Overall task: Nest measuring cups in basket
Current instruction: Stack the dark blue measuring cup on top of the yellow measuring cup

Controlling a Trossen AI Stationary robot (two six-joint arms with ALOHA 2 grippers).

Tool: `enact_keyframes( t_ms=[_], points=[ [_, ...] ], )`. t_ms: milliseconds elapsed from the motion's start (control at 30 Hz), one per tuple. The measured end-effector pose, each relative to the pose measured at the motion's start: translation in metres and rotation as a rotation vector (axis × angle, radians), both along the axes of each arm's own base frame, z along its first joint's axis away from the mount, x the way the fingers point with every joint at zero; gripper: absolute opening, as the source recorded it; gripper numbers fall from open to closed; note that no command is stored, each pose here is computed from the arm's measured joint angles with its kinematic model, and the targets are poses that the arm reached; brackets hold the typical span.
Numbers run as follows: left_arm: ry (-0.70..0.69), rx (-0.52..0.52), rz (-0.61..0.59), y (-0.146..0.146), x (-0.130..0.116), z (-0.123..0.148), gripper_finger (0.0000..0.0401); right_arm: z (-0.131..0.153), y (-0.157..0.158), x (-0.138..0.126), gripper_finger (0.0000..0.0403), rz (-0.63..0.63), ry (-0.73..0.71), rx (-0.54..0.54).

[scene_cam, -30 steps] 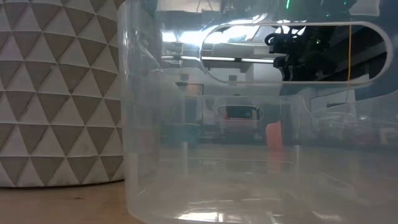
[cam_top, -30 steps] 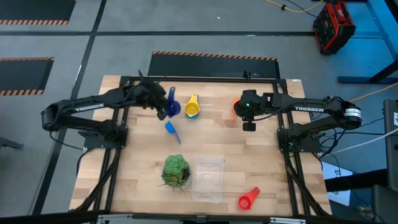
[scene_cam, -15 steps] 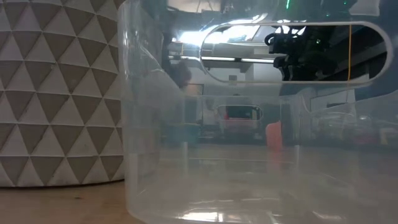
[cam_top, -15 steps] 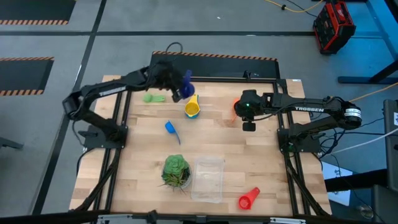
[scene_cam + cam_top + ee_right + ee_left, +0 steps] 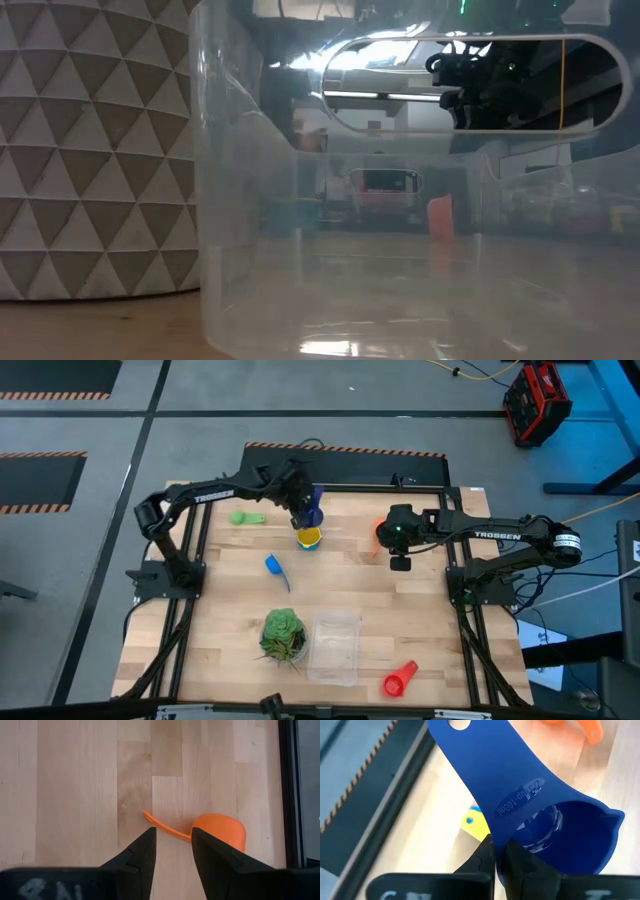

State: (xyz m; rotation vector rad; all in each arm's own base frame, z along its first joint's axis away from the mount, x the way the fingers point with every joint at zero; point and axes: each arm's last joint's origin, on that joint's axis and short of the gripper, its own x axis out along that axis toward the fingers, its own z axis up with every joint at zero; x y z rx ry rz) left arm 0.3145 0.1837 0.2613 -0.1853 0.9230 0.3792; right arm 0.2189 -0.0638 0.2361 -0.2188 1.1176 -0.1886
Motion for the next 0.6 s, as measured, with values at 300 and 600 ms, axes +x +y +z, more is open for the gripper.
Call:
enact_keyframes(
  t_ms=[300, 600],
  points=[
    [0.088, -0.083, 0.012, -0.007, 0.012, -0.027, 0.0004, 0.000, 0.000, 0.000, 0.0129, 0.000, 0.000, 0.000],
    [0.152, -0.133, 0.081, -0.012, 0.011, -0.035, 0.0005, 0.000, 0.000, 0.000, 0.0129, 0.000, 0.000, 0.000]
  ],
)
